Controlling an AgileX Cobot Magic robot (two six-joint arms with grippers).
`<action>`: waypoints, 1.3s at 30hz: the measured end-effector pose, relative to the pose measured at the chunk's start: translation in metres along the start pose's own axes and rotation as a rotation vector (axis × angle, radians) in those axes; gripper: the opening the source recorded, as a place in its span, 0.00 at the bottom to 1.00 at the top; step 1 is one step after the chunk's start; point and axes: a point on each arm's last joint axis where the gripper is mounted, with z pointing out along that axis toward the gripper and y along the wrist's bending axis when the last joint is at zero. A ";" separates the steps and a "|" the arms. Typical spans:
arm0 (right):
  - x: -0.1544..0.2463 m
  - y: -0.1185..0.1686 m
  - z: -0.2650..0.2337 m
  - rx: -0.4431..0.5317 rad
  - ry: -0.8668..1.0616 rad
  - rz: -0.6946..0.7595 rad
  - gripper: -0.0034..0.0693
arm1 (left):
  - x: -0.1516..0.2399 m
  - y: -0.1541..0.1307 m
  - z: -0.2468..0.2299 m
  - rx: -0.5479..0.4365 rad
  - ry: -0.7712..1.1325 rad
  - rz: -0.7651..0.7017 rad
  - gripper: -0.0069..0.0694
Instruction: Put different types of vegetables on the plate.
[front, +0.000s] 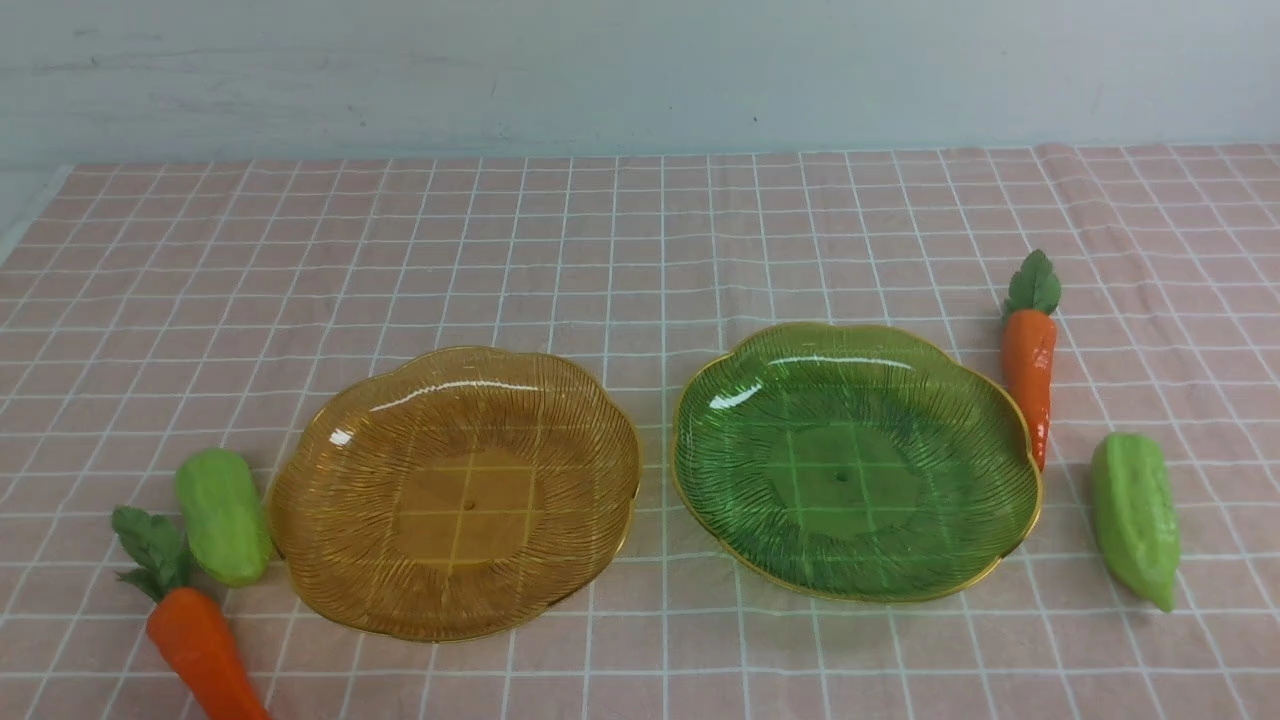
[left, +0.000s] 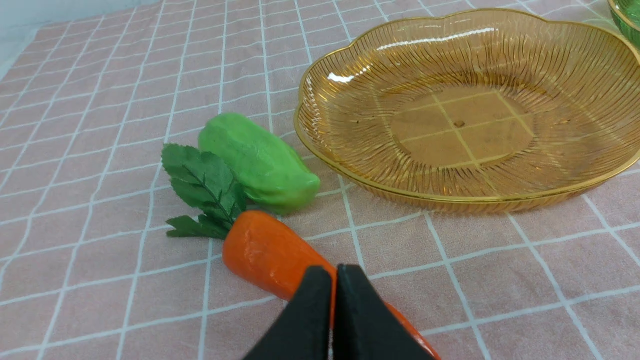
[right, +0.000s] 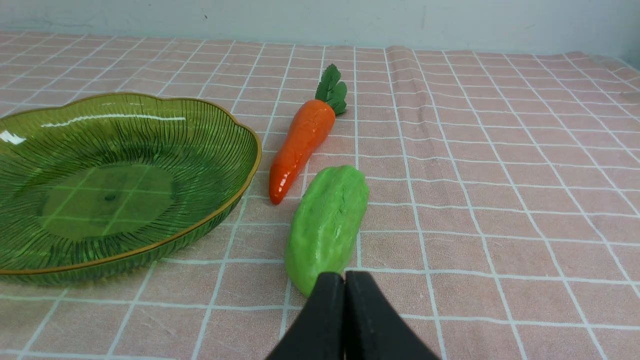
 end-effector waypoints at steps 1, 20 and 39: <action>0.000 0.000 0.000 0.000 0.000 0.000 0.03 | 0.000 0.000 0.000 0.000 0.000 0.000 0.09; 0.000 0.000 0.000 0.000 0.000 0.000 0.03 | -0.010 -0.004 0.000 0.055 -0.119 -0.266 0.09; -0.001 -0.004 0.000 0.040 -0.010 -0.136 0.03 | -0.122 0.019 -0.061 0.087 -0.752 -0.649 0.09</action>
